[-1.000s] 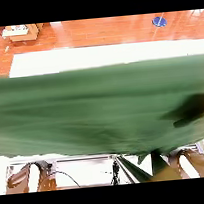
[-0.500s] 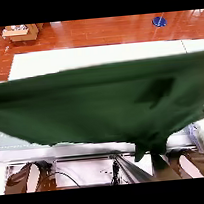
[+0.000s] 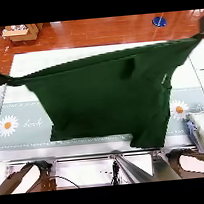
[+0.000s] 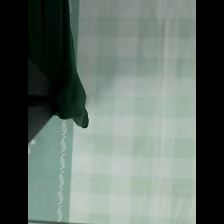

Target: Fold the shirts.

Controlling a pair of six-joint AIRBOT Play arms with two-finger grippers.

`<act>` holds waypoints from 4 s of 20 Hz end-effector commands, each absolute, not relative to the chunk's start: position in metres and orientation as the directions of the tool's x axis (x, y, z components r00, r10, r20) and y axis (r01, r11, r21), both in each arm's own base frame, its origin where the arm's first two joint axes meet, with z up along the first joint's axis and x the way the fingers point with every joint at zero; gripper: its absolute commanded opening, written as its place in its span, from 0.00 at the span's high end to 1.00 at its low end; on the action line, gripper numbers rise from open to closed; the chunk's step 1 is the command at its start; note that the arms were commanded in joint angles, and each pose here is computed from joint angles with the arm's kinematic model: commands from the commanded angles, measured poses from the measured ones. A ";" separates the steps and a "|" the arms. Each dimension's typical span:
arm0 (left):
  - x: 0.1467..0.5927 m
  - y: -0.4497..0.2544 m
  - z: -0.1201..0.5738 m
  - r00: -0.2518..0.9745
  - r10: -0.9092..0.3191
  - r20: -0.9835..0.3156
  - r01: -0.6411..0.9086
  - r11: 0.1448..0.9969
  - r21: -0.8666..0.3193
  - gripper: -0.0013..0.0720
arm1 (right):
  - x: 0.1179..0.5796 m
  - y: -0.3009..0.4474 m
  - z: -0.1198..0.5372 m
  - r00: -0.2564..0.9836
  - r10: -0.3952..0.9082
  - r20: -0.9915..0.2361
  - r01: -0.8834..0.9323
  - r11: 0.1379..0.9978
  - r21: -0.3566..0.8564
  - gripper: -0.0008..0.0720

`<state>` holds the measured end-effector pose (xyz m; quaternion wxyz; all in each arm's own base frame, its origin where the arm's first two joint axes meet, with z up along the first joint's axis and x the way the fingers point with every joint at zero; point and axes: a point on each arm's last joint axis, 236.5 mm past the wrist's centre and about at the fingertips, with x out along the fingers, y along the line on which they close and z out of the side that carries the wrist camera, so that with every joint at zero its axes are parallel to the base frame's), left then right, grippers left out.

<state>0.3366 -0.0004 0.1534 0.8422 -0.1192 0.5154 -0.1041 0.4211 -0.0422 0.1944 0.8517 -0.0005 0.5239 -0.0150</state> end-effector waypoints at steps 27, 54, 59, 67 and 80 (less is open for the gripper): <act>0.497 -0.005 -0.016 0.408 -0.324 -0.853 0.131 0.946 -0.297 0.95 | 0.526 -0.038 0.005 0.294 0.076 -0.953 0.052 0.994 0.095 0.95; 0.230 0.010 -0.064 -0.044 -0.641 -0.767 -0.395 0.716 -0.575 0.11 | 0.318 -0.091 -0.025 0.064 0.319 -0.945 0.298 0.898 0.324 0.41; 0.203 -0.017 -0.086 -0.116 -0.665 -0.738 -0.433 0.703 -0.565 0.11 | 0.299 -0.067 -0.050 0.065 0.375 -0.925 0.323 0.869 0.375 0.41; 0.240 -0.035 -0.111 0.024 -0.619 -0.785 -0.431 0.702 -0.567 0.16 | 0.302 -0.055 -0.051 0.090 0.421 -0.903 0.328 0.843 0.426 0.41; 0.234 -0.054 -0.100 -0.015 -0.674 -0.738 -0.377 0.688 -0.620 0.95 | 0.265 -0.032 -0.080 0.057 0.449 -0.892 0.349 0.828 0.439 0.34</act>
